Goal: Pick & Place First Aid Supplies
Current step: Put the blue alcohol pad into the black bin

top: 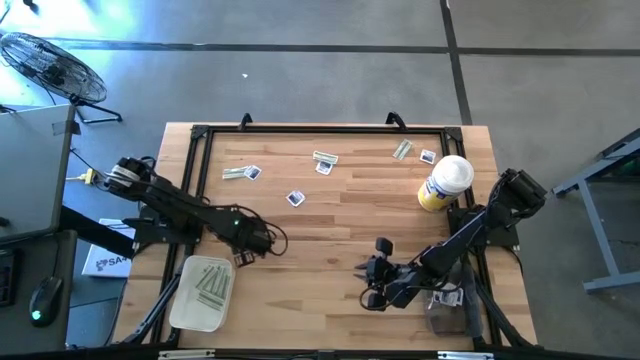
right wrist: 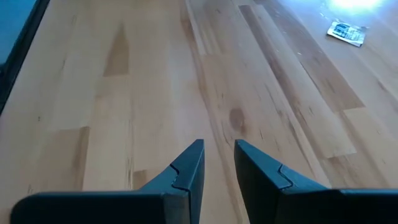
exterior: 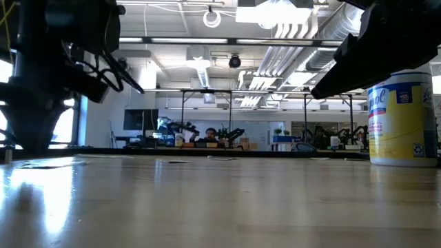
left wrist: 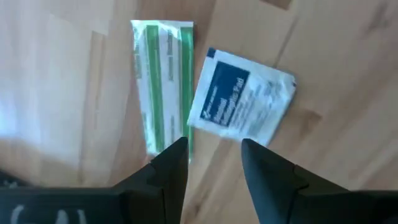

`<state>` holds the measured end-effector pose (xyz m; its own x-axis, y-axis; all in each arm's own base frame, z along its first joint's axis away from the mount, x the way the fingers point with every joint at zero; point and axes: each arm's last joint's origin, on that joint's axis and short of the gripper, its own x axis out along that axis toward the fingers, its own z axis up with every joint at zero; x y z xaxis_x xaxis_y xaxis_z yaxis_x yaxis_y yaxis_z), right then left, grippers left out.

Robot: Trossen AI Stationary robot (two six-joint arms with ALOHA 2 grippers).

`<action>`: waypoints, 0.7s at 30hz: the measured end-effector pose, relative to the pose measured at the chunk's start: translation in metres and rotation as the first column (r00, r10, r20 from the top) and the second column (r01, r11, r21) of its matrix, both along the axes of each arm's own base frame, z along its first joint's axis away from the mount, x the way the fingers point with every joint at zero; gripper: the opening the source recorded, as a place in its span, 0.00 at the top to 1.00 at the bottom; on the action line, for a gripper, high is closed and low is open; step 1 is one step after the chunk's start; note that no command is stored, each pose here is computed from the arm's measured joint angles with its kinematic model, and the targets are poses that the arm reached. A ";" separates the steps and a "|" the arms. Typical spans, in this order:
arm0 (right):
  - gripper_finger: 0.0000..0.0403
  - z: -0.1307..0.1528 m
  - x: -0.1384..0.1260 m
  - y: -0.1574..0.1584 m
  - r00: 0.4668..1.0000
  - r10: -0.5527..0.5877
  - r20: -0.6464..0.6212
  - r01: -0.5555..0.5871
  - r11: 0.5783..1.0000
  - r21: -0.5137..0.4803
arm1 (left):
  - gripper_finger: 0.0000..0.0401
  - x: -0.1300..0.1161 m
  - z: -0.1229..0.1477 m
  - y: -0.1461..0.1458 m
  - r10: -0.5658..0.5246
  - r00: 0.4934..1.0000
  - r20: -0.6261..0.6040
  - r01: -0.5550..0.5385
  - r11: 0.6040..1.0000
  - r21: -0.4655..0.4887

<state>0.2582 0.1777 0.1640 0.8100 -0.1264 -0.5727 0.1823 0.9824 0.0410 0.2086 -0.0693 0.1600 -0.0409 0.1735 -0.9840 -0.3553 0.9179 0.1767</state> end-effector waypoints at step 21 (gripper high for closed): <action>0.80 -0.010 0.033 0.001 0.977 0.161 0.139 -0.164 0.986 0.009 | 0.63 0.042 -0.011 -0.013 -0.056 0.866 0.496 0.101 0.993 -0.064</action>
